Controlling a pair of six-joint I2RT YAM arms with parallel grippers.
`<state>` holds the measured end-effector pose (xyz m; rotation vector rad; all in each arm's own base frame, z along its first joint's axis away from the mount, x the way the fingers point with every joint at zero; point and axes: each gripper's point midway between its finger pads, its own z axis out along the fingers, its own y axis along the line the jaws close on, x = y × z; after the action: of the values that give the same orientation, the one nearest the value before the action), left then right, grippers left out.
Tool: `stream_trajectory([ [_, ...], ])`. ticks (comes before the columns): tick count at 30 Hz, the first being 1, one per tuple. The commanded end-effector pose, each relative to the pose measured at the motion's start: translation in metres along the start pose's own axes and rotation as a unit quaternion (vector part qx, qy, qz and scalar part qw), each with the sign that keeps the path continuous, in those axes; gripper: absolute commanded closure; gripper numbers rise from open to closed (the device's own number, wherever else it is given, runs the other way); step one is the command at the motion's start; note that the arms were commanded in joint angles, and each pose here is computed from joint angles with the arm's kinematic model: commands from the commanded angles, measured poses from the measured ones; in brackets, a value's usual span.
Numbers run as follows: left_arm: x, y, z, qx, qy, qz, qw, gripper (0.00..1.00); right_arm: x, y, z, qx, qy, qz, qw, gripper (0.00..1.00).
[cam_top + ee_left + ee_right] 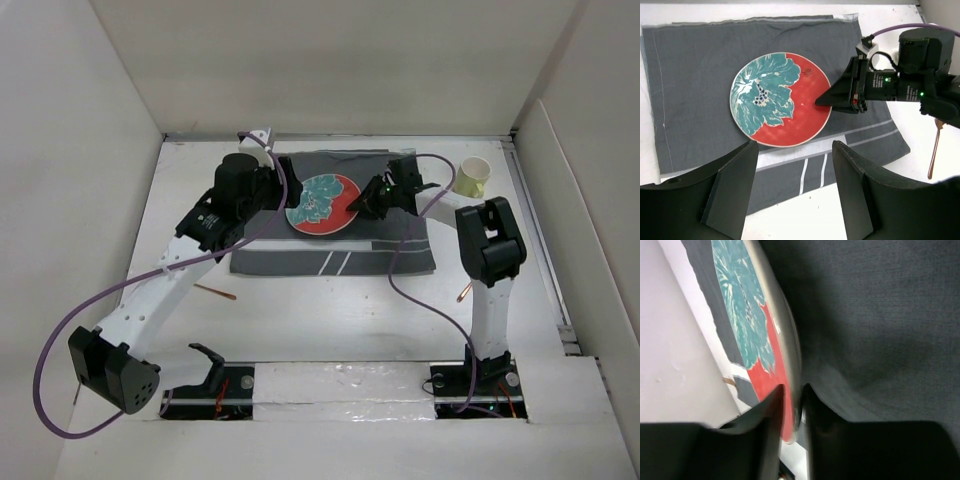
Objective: Set the dinner table for one person
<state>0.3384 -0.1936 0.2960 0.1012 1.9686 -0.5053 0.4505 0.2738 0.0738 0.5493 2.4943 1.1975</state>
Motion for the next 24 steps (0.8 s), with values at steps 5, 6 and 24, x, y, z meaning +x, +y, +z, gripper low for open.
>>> stream_trajectory([
  [5,-0.005,-0.001,0.000,0.001,-0.016,-0.008,1.000,0.42,-0.004,0.011,-0.016,0.017,-0.010,-0.058,0.998,0.52],
  [6,-0.006,0.000,-0.001,-0.002,-0.016,-0.006,1.000,0.42,-0.004,0.008,-0.019,0.031,-0.010,-0.062,0.998,0.46],
  [24,0.012,0.012,-0.007,-0.026,0.038,0.056,0.997,0.85,-0.219,-0.053,-0.280,0.282,-0.373,-0.034,0.883,1.00],
])
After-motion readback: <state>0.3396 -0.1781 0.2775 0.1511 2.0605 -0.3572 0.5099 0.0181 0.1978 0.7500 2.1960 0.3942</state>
